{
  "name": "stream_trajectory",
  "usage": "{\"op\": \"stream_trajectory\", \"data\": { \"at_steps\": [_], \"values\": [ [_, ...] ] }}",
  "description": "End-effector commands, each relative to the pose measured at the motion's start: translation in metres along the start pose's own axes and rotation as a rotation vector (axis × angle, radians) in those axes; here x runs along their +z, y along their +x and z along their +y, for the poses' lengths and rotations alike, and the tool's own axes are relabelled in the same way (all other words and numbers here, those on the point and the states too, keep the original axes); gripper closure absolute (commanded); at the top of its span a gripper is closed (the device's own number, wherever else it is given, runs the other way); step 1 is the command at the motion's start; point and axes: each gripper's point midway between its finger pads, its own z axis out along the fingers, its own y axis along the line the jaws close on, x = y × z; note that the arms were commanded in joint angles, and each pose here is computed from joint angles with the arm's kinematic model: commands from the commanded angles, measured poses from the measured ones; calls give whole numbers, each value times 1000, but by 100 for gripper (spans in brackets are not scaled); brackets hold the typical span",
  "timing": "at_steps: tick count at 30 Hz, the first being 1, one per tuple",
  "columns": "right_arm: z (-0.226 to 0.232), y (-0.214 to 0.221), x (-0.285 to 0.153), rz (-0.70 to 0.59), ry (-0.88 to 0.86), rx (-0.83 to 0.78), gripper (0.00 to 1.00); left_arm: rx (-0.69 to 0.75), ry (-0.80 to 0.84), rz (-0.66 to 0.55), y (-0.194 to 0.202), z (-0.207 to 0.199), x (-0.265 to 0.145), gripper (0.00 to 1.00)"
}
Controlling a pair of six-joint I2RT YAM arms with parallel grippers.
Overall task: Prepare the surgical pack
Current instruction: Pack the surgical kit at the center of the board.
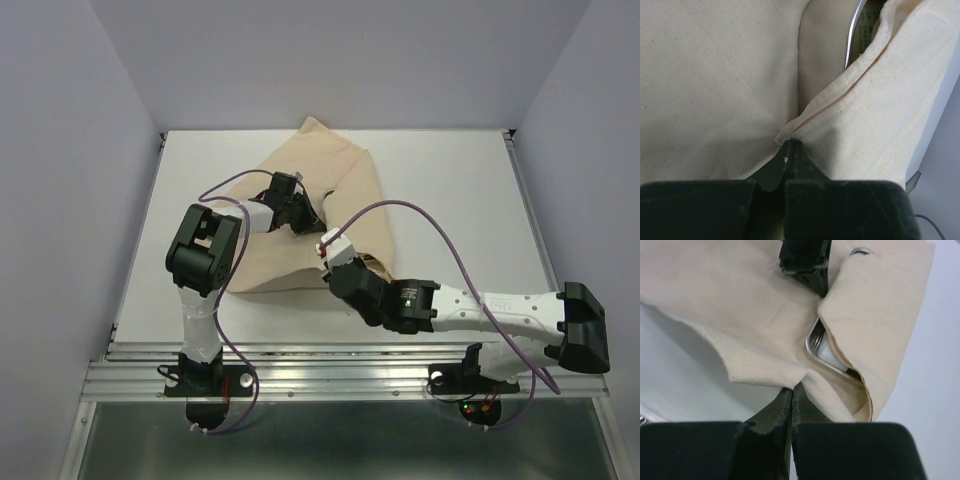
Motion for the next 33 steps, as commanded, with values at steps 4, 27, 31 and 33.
{"op": "stream_trajectory", "data": {
  "at_steps": [4, 27, 31, 33],
  "values": [
    [-36, -112, 21, -310, -8, 52, 99, -14, -126, 110, 37, 45, 12, 100],
    [-90, -160, 136, -442, -85, 60, 99, -38, -131, 157, 58, 60, 11, 100],
    [-94, -156, 155, -433, -99, 70, 99, -41, -132, 160, 59, 62, 10, 100],
    [-96, -160, 160, -447, -116, 81, 99, -45, -134, 162, 59, 64, 9, 100]
  ]
}}
